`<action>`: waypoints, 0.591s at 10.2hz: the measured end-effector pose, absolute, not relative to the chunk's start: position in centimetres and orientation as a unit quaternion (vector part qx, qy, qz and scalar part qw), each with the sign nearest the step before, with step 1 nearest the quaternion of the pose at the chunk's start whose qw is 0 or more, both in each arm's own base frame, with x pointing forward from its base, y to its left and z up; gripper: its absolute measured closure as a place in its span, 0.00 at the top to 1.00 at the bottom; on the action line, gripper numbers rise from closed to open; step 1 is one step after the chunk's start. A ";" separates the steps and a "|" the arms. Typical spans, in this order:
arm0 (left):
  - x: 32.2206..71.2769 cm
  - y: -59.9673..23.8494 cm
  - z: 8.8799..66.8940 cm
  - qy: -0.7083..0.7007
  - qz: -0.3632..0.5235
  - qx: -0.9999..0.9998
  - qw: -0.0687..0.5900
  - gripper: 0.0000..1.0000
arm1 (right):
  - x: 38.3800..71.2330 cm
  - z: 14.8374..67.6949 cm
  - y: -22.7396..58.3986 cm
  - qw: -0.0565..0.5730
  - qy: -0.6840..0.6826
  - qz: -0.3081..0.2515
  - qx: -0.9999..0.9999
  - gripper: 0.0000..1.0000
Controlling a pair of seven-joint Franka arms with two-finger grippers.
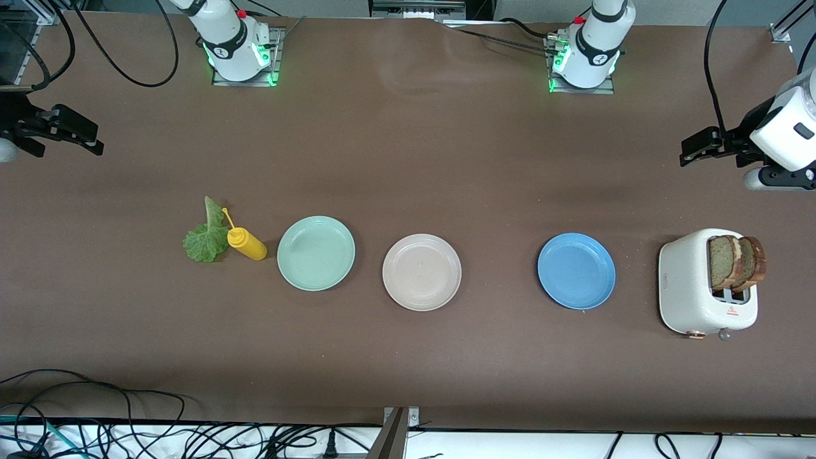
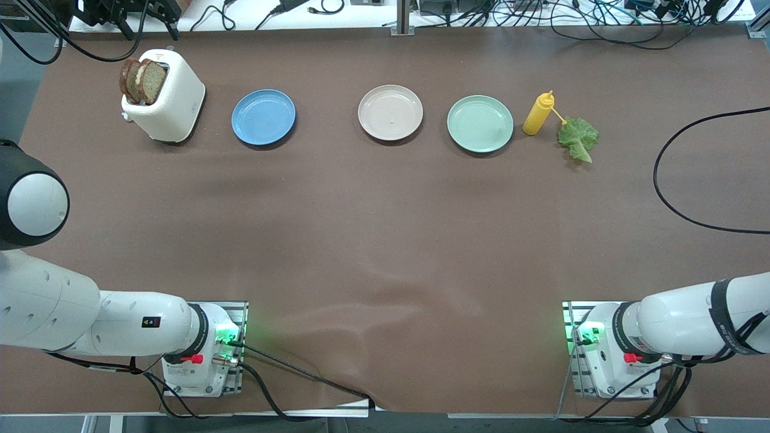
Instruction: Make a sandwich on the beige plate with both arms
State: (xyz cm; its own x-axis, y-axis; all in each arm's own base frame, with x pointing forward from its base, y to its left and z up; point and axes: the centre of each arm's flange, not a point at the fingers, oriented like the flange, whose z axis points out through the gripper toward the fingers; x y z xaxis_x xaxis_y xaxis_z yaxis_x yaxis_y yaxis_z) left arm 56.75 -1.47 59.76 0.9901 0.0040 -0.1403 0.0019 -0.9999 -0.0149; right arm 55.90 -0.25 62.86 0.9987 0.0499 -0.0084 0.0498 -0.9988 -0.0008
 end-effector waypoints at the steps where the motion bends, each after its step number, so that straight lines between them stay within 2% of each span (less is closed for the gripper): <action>1: 56.8 -1.4 59.8 -0.002 0.070 -0.997 0.007 1.00 | 55.9 62.9 -0.3 0.000 -0.025 0.004 -1.000 1.00; 6: 56.9 -1.1 59.5 -0.004 0.072 -0.997 0.007 1.00 | 55.8 63.1 -0.3 0.000 -0.025 0.003 -1.000 1.00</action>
